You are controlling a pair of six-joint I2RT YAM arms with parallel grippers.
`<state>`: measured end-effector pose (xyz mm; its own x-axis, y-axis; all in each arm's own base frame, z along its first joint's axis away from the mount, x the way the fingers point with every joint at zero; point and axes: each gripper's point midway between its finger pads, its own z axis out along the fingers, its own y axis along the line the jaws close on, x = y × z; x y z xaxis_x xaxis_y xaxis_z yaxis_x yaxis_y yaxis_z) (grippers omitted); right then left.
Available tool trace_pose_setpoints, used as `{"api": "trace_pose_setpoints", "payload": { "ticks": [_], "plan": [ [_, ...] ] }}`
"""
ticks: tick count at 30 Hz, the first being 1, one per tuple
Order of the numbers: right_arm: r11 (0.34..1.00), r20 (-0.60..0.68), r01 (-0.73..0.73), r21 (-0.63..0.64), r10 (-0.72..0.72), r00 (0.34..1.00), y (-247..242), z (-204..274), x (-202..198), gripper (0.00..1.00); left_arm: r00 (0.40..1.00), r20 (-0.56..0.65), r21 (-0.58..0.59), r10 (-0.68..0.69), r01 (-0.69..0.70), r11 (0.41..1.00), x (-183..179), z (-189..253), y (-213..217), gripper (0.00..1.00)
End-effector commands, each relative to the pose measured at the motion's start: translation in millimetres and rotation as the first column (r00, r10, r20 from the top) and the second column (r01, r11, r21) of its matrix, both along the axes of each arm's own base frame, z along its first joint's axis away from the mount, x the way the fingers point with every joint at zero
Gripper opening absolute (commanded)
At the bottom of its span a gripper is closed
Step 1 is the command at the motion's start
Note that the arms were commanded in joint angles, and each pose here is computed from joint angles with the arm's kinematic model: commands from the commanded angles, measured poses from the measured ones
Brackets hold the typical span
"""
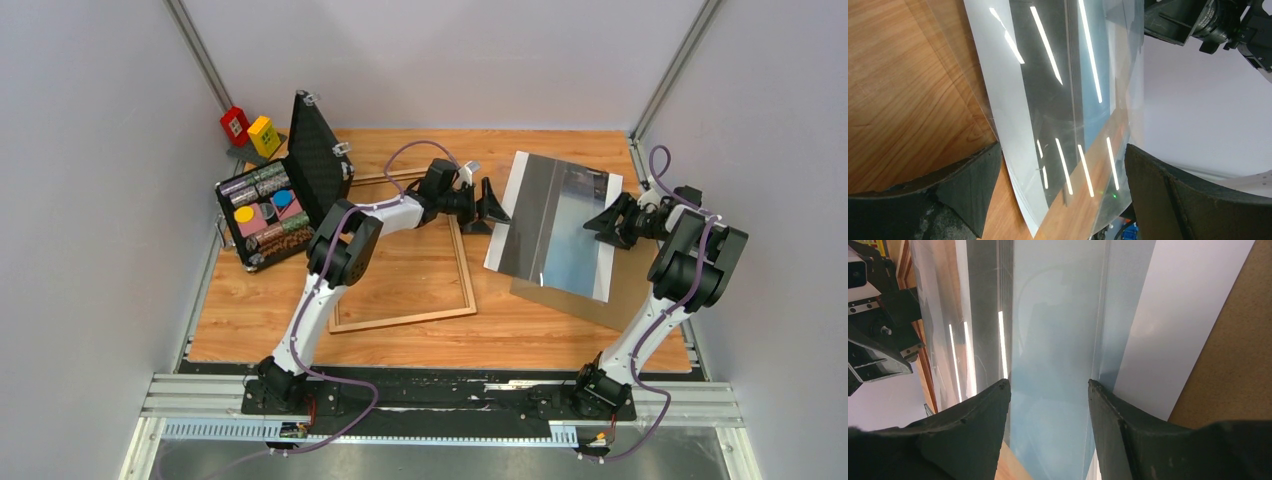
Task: Put the photo into the frame
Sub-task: Pick up the photo frame item at the center of the board.
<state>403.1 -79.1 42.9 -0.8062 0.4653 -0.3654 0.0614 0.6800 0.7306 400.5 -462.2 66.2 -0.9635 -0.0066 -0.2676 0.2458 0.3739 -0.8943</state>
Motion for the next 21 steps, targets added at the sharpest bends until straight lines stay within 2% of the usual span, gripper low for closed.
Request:
{"api": "trace_pose_setpoints", "payload": {
  "ticks": [1, 21],
  "plan": [
    [0.997, -0.082, -0.009, 0.075, 0.015, 0.996, 16.5, -13.0, -15.8, 0.60, 0.993, 0.116, -0.066, 0.009, -0.001, 0.998, 9.6, 60.2, 6.3, 1.00],
    [1.000, -0.107, 0.006, 0.025, -0.004, 0.994, 10.1, -24.4, -17.5, 0.60, 0.992, 0.126, -0.125, -0.016, 0.032, 0.992, 3.5, 85.3, 4.7, 1.00]
  ]
}}
